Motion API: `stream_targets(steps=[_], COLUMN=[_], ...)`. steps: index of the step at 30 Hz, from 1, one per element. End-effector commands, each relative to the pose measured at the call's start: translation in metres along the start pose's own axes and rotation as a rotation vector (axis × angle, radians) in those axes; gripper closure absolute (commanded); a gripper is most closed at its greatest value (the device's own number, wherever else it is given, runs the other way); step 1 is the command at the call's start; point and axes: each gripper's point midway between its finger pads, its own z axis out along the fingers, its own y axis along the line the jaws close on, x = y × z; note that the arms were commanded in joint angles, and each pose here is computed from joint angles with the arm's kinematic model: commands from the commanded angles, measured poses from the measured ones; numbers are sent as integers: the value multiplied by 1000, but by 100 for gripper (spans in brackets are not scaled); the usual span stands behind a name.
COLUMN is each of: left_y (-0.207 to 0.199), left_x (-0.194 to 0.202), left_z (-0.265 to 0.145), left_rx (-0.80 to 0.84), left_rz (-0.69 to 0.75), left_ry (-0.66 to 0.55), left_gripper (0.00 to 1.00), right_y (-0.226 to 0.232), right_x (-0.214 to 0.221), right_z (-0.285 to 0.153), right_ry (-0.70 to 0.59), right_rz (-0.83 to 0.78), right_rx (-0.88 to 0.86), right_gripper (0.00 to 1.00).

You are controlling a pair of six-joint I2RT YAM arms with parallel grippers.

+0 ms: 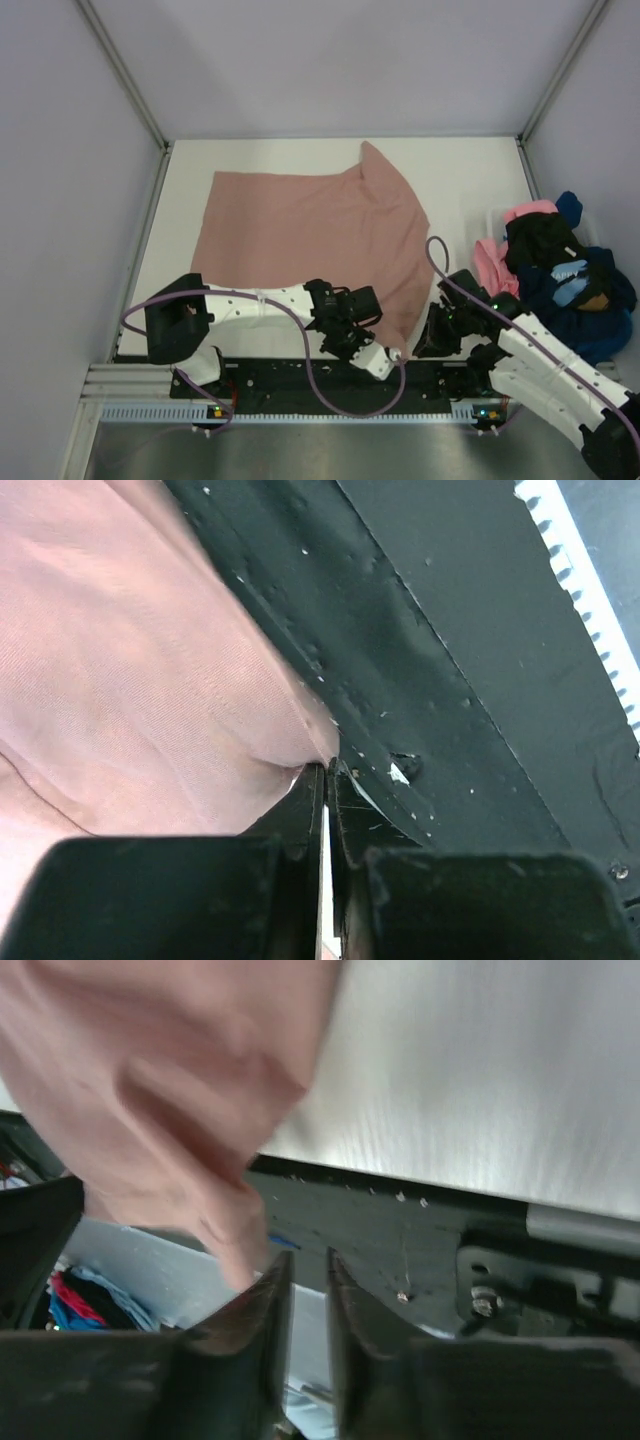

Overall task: Fold and stack the t-shirts
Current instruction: Flatten out the tshirt

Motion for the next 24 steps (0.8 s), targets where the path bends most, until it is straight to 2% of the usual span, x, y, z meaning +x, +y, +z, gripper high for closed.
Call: stream_targets(steps=[1, 3, 5, 8, 12, 15, 17, 19, 22, 24], left_y=[-24, -28, -32, -35, -36, -38, -26, -1, 41, 51], left_x=[9, 10, 12, 11, 2, -5, -5, 11, 60, 91], left_z=[-5, -4, -4, -9, -23, -40, -53, -69, -100, -120], left_rx=[92, 114, 139, 145, 131, 120, 58, -59, -255, -332], left_rz=[46, 48, 49, 52, 67, 62, 13, -103, -337, -461], left_ry=[6, 7, 15, 15, -9, -22, -37, -31, -16, -11], left_gripper=[96, 91, 86, 75, 53, 48, 48, 48, 47, 46], right_y=[-2, 2, 20, 32, 56, 57, 57, 59, 63, 57], right_x=[10, -3, -36, -97, -194, -263, -300, -329, -359, -372], right_z=[-31, -44, -64, -82, -93, -87, -76, -60, -36, -23], right_ry=[20, -23, -142, -297, -516, -610, -613, -580, -536, -512], right_rz=[-33, -95, -165, -202, -164, -208, -244, -286, -330, -327], right_rx=[94, 141, 165, 220, 107, 199, 273, 316, 336, 368], right_gripper=[65, 55, 45, 41, 41, 42, 41, 41, 42, 42])
